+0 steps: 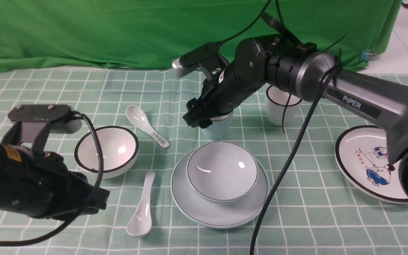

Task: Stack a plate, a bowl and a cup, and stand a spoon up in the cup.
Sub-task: Use the right arm to grab a blue teacup, then use the right arm to put the blue teacup into the blue rice bowl in the middle

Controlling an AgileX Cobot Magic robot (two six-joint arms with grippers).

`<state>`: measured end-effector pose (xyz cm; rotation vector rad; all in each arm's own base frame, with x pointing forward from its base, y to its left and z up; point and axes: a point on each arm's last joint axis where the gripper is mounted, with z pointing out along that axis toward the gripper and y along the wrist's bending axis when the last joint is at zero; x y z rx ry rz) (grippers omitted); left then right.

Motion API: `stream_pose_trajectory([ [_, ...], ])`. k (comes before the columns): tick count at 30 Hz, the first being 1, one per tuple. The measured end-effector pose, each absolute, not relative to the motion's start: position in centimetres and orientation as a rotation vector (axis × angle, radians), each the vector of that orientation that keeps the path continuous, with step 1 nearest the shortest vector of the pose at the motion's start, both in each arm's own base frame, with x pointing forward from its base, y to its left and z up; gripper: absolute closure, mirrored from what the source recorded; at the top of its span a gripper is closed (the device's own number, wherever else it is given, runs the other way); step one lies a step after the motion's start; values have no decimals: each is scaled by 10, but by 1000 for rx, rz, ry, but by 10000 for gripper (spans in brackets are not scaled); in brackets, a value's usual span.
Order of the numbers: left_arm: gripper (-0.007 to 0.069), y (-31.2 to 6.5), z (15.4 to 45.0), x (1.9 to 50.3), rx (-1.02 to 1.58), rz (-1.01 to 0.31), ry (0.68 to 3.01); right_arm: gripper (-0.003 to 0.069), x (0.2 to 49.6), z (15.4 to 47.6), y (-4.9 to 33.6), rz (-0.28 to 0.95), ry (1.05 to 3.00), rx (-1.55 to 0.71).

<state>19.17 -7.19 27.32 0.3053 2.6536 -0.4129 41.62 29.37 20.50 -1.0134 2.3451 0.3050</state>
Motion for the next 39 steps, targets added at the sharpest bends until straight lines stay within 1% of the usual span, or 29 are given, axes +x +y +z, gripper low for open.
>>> stream_pose_trajectory([
  [1, 617, -72, 273, 192, 305, -413, 2654, 150, 417, 202, 294, 299, 2346, -1023],
  [3, 617, -72, 273, 192, 305, -413, 2654, 189, 418, 200, 294, 291, 2343, -1038],
  [5, 617, -72, 273, 192, 305, -413, 2654, 301, 418, 196, 295, 288, 2345, -1047],
  [6, 617, -72, 273, 192, 305, -413, 2654, 398, 418, 196, 295, 284, 2344, -1049],
  [7, 617, -72, 273, 192, 305, -413, 2654, 432, 419, 195, 295, 282, 2345, -1051],
  [8, 617, -72, 273, 192, 305, -414, 2654, 549, 419, 195, 295, 277, 2341, -1052],
  [12, 617, -72, 273, 192, 300, -423, 2653, 556, 420, 198, 294, 256, 2331, -1065],
  [14, 617, -73, 273, 192, 298, -426, 2653, 556, 419, 210, 293, 243, 2333, -1083],
  [16, 617, -73, 273, 192, 297, -428, 2653, 556, 413, 235, 289, 246, 2326, -1086],
  [17, 617, -73, 273, 192, 297, -428, 2653, 556, 411, 240, 288, 248, 2325, -1084],
  [18, 617, -73, 273, 192, 297, -428, 2653, 556, 406, 252, 287, 254, 2326, -1082],
  [19, 617, -73, 273, 192, 297, -428, 2653, 556, 396, 278, 283, 265, 2321, -1071],
  [21, 617, -73, 274, 192, 296, -429, 2653, 556, 377, 307, 278, 283, 2337, -1076],
  [22, 617, -73, 274, 192, 296, -431, 2653, 556, 370, 315, 277, 288, 2342, -1083],
  [24, 617, -73, 274, 191, 295, -432, 2653, 556, 357, 319, 277, 288, 2352, -1113],
  [27, 617, -73, 274, 191, 292, -437, 2653, 556, 337, 312, 284, 280, 2353, -1171],
  [30, 617, -73, 274, 191, 290, -442, 2656, 556, 314, 273, 298, 268, 2364, -1230],
  [31, 617, -73, 274, 191, 290, -443, 2657, 556, 306, 253, 301, 265, 2374, -1252],
  [32, 617, -73, 274, 191, 290, -444, 2657, 556, 304, 245, 302, 265, 2380, -1252],
  [35, 617, -73, 274, 191, 290, -444, 2657, 556, 304, 231, 301, 256, 2384, -1240],
  [39, 617, -74, 274, 191, 289, -445, 2657, 556, 305, 225, 302, 253, 2381, -1236],
])
